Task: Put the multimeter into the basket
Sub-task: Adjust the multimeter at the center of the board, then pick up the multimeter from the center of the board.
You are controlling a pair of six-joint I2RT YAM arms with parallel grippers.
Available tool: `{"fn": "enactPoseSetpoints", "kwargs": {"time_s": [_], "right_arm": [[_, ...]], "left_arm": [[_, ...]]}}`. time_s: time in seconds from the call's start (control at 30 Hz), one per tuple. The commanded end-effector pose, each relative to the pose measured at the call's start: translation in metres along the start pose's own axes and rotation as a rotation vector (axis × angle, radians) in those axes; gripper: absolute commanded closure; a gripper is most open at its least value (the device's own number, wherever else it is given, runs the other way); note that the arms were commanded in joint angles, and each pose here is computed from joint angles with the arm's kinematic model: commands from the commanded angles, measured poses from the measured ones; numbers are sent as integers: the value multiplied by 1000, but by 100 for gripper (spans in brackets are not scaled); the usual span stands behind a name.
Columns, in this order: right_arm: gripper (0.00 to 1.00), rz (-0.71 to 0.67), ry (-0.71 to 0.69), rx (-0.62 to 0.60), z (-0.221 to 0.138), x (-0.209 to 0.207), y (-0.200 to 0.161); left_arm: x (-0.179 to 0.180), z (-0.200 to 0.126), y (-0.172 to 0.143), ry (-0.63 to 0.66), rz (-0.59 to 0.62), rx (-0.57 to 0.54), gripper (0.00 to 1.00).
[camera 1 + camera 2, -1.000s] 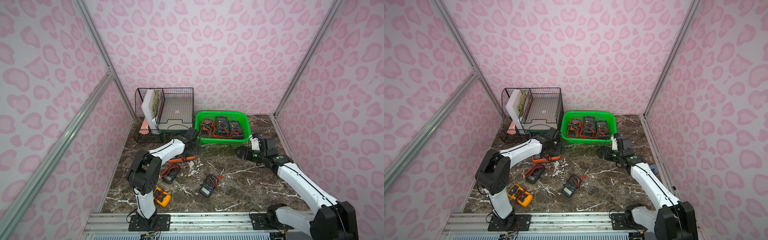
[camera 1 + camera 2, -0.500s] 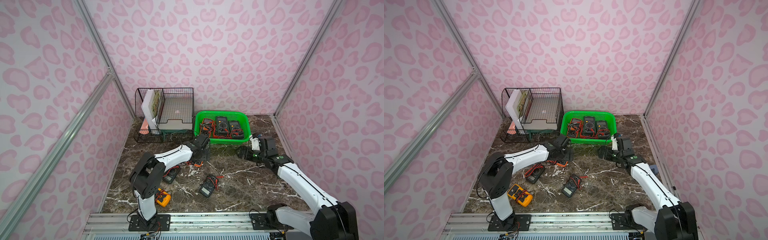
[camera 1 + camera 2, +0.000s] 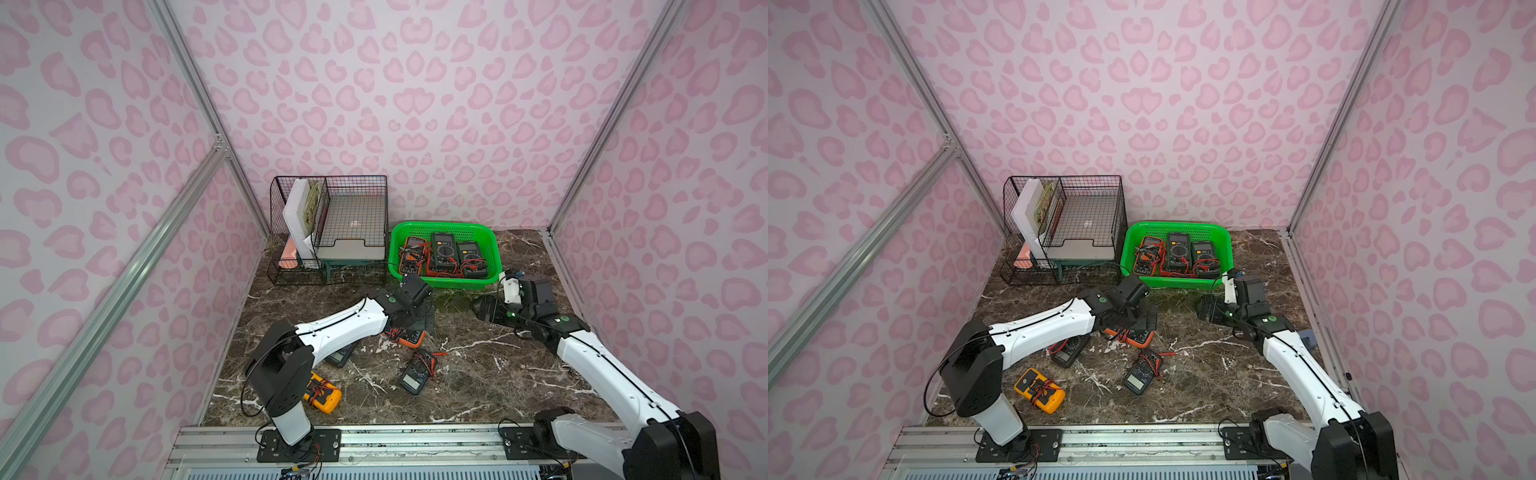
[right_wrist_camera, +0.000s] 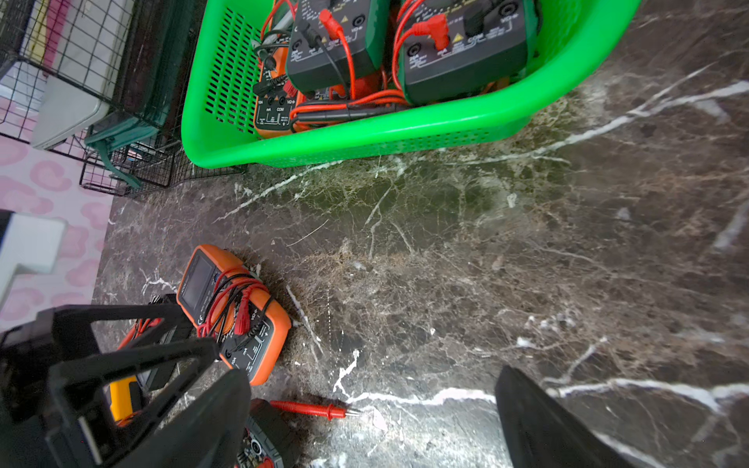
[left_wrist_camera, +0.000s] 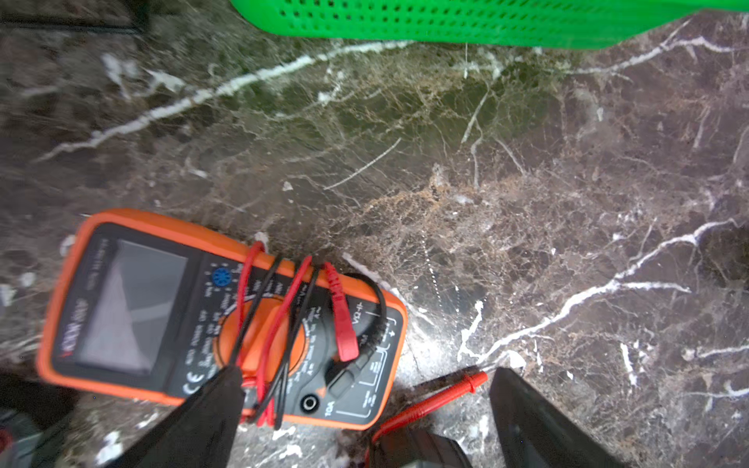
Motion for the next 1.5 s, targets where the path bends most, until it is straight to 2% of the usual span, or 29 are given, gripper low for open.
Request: {"fn": "enactPoseSetpoints", "kwargs": {"time_s": [0.0,0.3,0.6,0.9,1.1,1.47], "right_arm": [[1,-65,46,2,0,12,3],[1,-273,132,83,21,70,-4],[1,-485,170,205,50,114,-32],[1,-602,201,276,80,139,-40],[1,-668,191,311,98,156,-34],[1,-769,185,355,133,173,-36]], "left_arm": [[8,-18,10,66,-11,-46,1],[28,-53,19,78,-154,-91,1],[79,-93,20,121,-300,-138,1],[129,-129,26,121,-372,-233,2],[153,-142,28,117,-420,-197,1],[171,-130,27,83,-452,-100,2]]}}
Point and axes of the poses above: each gripper's point midway between its finger pads, its own z axis out along the fingers, its own x axis along the line the jaws close on, y = z × x, the point moved 4 cm from there along -z, back along the fingers, and after that the axes turned 15 degrees about -z, right-handed, at the moved point
